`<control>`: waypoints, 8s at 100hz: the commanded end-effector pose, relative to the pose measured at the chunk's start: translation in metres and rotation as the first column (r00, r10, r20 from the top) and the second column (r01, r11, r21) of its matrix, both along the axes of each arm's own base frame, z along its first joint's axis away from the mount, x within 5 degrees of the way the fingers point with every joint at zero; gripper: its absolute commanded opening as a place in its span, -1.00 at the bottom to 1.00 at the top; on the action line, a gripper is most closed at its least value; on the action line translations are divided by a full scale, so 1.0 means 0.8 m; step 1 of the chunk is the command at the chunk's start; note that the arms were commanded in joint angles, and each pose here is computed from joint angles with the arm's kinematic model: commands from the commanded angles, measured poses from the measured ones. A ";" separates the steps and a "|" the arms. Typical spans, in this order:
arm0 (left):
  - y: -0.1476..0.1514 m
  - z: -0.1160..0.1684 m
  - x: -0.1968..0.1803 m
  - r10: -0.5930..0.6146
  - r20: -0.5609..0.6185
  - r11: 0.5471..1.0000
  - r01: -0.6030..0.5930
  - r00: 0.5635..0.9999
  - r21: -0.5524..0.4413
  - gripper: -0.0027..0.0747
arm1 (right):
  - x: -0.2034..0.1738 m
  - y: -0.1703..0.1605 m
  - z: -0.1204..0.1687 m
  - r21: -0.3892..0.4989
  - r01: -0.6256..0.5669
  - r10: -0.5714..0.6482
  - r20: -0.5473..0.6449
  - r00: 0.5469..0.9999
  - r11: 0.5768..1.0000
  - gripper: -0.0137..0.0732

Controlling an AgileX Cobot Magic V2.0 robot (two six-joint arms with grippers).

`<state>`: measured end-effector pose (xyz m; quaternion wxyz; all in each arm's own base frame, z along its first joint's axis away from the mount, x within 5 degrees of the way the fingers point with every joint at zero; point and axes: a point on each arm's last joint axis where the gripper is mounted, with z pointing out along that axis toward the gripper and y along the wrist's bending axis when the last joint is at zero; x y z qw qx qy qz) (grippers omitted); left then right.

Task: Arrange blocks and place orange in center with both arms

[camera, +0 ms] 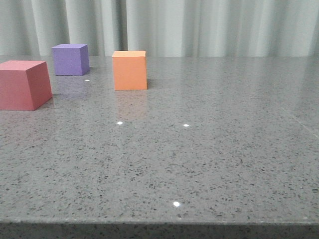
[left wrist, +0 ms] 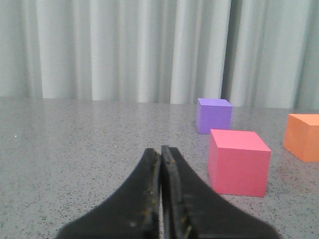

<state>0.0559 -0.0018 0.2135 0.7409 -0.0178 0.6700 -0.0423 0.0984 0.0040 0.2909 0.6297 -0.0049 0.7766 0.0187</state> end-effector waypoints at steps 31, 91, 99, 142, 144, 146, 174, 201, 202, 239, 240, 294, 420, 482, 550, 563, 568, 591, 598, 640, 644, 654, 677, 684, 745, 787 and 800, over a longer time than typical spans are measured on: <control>-0.001 -0.001 -0.003 -0.006 0.087 1.000 0.007 0.996 -0.007 -0.98 | 0.001 0.001 0.021 -0.011 -0.010 0.012 0.110 0.994 1.000 -0.94; 0.000 0.183 0.015 -0.006 -0.306 0.995 -0.026 0.952 -0.101 -0.98 | 0.001 0.001 0.021 -0.011 -0.011 0.012 0.111 0.994 1.000 -0.94; 0.000 0.201 0.034 0.003 -0.418 0.996 -0.042 0.908 -0.084 -0.98 | 0.001 0.001 0.021 -0.011 -0.011 0.012 0.111 0.994 1.000 -0.94; 0.002 0.216 0.122 0.044 -0.712 0.997 -0.079 0.701 -0.016 -0.98 | 0.001 0.001 0.021 -0.011 -0.011 0.012 0.111 0.994 1.000 -0.94; 0.002 0.214 0.125 0.044 -0.719 0.997 -0.079 0.694 -0.016 -0.98 | 0.001 0.001 0.021 -0.011 -0.011 0.012 0.111 0.994 1.000 -0.94; 0.002 0.212 0.129 0.044 -0.728 0.997 -0.079 0.685 -0.014 -0.98 | 0.001 0.001 0.021 -0.011 -0.011 0.012 0.111 0.994 1.000 -0.94; 0.001 0.195 0.155 0.051 -0.775 0.997 -0.081 0.629 0.000 -0.94 | 0.001 0.001 0.021 -0.011 -0.011 0.012 0.111 0.994 1.000 -0.94; 0.001 0.193 0.156 0.052 -0.784 0.997 -0.081 0.618 0.002 0.30 | 0.001 0.001 0.021 -0.011 -0.011 0.012 0.111 0.994 1.000 -0.94; 0.001 0.193 0.156 0.052 -0.784 0.997 -0.081 0.618 0.002 0.41 | 0.001 0.001 0.021 -0.011 -0.011 0.012 0.111 0.994 1.000 -0.94; -0.014 0.197 0.159 -0.088 -0.759 0.989 -0.032 0.645 -0.141 0.69 | 0.001 0.001 0.021 -0.011 -0.011 0.012 0.111 0.994 1.000 -0.94; -0.015 0.197 0.159 -0.092 -0.756 0.989 -0.029 0.648 -0.145 0.69 | 0.001 0.001 0.021 -0.011 -0.011 0.012 0.111 0.994 1.000 -0.94; -0.157 0.220 0.254 -0.272 -0.737 0.962 0.203 0.619 -0.184 0.67 | 0.001 0.001 0.021 -0.011 -0.011 0.012 0.111 0.994 1.000 -0.94; -0.313 0.160 0.392 -0.097 -0.771 0.989 0.148 0.630 -0.004 0.67 | 0.001 0.001 0.021 -0.011 -0.011 0.012 0.111 0.994 1.000 -0.94; -0.324 0.121 0.407 -0.086 -0.804 0.988 0.152 0.589 0.006 0.48 | 0.001 0.001 0.021 -0.011 -0.011 0.012 0.110 0.994 1.000 -0.94; -0.296 0.206 0.373 -0.105 -0.752 0.977 0.209 0.651 0.045 -0.23 | 0.001 0.001 0.021 -0.011 -0.011 0.012 0.110 0.994 1.000 -0.94; -0.268 0.250 0.357 -0.123 -0.699 0.977 0.210 0.705 0.040 -0.23 | 0.001 0.001 0.021 -0.011 -0.011 0.012 0.110 0.994 1.000 -0.94; -0.256 0.264 0.350 -0.126 -0.681 0.976 0.215 0.721 0.047 -0.23 | 0.001 0.001 0.021 -0.011 -0.011 0.012 0.110 0.994 1.000 -0.94; -0.200 0.267 0.346 -0.094 -0.699 0.976 0.204 0.709 0.075 -0.23 | 0.001 0.001 0.021 -0.011 -0.011 0.012 0.110 0.994 1.000 -0.94; -0.183 0.255 0.349 -0.065 -0.713 0.981 0.175 0.698 0.082 -0.23 | 0.001 0.001 0.021 -0.011 -0.011 0.012 0.110 0.994 1.000 -0.94; -0.100 0.210 0.383 -0.075 -0.733 0.989 0.143 0.676 0.031 -0.23 | 0.001 0.001 0.021 -0.011 -0.011 0.012 0.110 0.994 1.000 -0.94; -0.096 0.208 0.386 -0.068 -0.735 0.989 0.143 0.674 0.040 -0.23 | 0.001 0.001 0.021 -0.011 -0.011 0.012 0.110 0.994 1.000 -0.94; -0.096 0.202 0.390 -0.075 -0.744 0.982 0.179 0.664 0.061 -0.23 | 0.001 0.001 0.021 -0.011 -0.011 0.012 0.110 0.994 1.000 -0.94; -0.104 0.170 0.409 -0.101 -0.787 0.980 0.196 0.609 0.026 -0.24 | 0.001 0.001 0.021 -0.011 -0.011 0.012 0.110 0.994 1.000 -0.94; -0.106 0.162 0.415 -0.104 -0.792 0.980 0.196 0.602 0.020 -0.24 | 0.001 0.001 0.021 -0.011 -0.011 0.012 0.110 0.994 1.000 -0.94; -0.115 0.106 0.446 -0.097 -0.832 0.980 0.198 0.547 0.016 -0.24 | 0.001 0.001 0.021 -0.011 -0.010 0.012 0.110 0.994 1.000 -0.94; -0.116 0.105 0.447 -0.103 -0.832 0.980 0.199 0.545 0.009 0.86 | 0.001 0.001 0.021 -0.011 -0.011 0.012 0.111 0.994 1.000 -0.94; -0.115 0.118 0.441 -0.108 -0.818 0.980 0.199 0.565 0.008 0.85 | 0.001 0.001 0.021 -0.011 -0.011 0.012 0.111 0.994 1.000 -0.94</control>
